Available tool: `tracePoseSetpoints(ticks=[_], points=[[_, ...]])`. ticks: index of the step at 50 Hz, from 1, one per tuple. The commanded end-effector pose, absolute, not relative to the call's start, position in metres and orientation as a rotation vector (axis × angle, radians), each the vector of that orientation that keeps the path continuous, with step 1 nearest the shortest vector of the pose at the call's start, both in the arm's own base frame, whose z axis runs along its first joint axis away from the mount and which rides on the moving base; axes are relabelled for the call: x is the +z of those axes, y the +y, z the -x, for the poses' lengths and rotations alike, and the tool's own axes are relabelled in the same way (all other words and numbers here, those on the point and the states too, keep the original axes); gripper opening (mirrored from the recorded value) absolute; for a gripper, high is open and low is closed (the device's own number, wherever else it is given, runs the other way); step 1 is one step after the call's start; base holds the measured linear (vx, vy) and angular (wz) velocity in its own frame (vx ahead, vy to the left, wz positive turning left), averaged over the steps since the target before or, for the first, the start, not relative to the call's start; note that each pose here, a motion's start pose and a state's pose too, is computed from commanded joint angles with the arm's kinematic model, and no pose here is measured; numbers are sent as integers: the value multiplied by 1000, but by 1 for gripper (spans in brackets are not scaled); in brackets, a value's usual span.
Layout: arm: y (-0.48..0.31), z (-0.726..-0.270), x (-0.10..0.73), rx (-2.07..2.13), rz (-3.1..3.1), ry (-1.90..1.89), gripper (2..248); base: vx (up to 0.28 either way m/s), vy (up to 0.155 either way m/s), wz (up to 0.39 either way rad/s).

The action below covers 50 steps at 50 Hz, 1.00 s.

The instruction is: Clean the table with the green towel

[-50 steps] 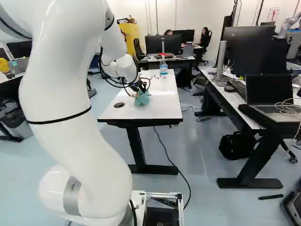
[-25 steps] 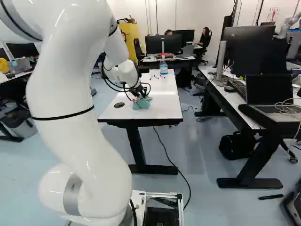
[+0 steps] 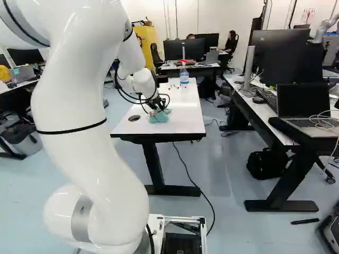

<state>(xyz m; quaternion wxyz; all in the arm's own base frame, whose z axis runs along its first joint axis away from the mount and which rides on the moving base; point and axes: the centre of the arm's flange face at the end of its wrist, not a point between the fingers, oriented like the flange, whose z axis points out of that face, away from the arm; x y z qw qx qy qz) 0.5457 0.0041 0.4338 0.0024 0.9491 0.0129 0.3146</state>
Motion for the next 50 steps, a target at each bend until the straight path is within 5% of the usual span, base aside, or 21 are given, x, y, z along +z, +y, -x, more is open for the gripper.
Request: tracePoseSetpoints(ticks=[50], points=[[4, -541, 430, 887, -3008, 40, 47, 0, 0, 0]])
